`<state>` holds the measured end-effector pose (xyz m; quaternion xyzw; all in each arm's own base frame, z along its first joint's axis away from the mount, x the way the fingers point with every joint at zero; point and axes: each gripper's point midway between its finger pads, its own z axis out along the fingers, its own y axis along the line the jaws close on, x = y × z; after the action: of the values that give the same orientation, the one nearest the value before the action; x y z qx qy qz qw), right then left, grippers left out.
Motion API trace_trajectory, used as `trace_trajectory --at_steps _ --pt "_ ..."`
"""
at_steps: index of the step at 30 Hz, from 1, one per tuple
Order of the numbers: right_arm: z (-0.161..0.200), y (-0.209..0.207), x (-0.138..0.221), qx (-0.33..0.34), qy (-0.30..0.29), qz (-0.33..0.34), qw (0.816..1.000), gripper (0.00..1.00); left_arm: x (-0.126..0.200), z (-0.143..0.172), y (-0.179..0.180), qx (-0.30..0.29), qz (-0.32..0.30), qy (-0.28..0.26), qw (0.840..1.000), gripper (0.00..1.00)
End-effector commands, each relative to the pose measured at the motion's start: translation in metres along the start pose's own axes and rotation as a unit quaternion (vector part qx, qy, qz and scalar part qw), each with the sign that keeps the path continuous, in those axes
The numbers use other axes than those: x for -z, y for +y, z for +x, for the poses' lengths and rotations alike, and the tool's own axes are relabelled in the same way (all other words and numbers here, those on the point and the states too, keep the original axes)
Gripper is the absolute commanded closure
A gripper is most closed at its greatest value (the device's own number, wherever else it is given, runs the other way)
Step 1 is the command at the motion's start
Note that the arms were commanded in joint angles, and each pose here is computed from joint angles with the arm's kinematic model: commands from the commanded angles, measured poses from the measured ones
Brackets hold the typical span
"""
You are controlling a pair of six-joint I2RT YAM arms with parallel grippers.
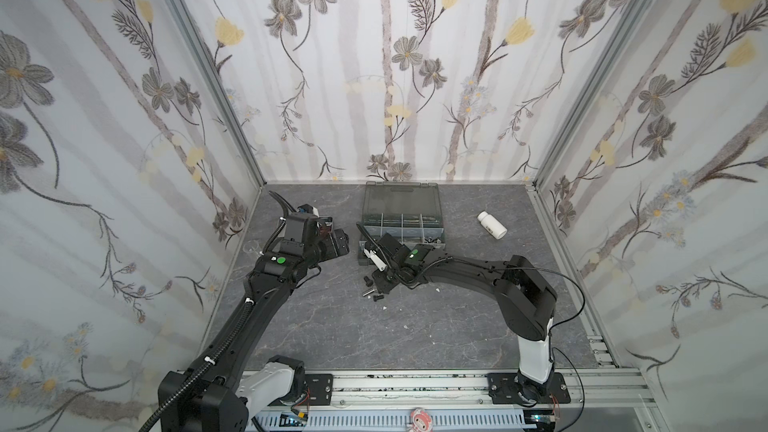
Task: Sort the screws and nuts into containers
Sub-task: Pick up the screw from the center of the table.
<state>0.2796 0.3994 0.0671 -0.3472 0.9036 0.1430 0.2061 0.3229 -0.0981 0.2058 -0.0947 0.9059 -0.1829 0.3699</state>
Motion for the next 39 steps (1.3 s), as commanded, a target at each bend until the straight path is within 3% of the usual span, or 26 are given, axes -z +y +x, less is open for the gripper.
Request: trace_trajectory --at_steps 1,5,14,20,30,39 --pt "0.002 -0.008 -0.007 0.015 0.013 0.025 0.999 0.67 0.001 -0.009 -0.005 -0.002 0.013 -0.025 1.0 0.0" --pt "0.002 -0.011 -0.016 0.019 0.022 0.034 0.999 0.72 -0.004 -0.005 -0.004 -0.002 0.016 -0.02 1.0 0.0" --pt "0.005 -0.019 -0.028 0.022 0.033 0.048 0.998 0.63 -0.012 -0.001 -0.003 0.0 0.017 -0.01 1.0 0.0" --pt "0.007 -0.024 -0.036 0.02 0.039 0.05 0.998 0.62 -0.015 -0.001 -0.002 0.0 0.015 -0.007 1.0 0.0" --pt "0.008 -0.031 -0.044 0.014 0.043 0.052 0.998 0.77 -0.017 0.0 -0.002 0.001 0.013 -0.003 1.0 0.0" --pt "0.008 -0.033 -0.042 0.015 0.043 0.055 0.997 0.76 -0.018 0.0 -0.001 0.001 0.012 -0.002 1.0 0.0"
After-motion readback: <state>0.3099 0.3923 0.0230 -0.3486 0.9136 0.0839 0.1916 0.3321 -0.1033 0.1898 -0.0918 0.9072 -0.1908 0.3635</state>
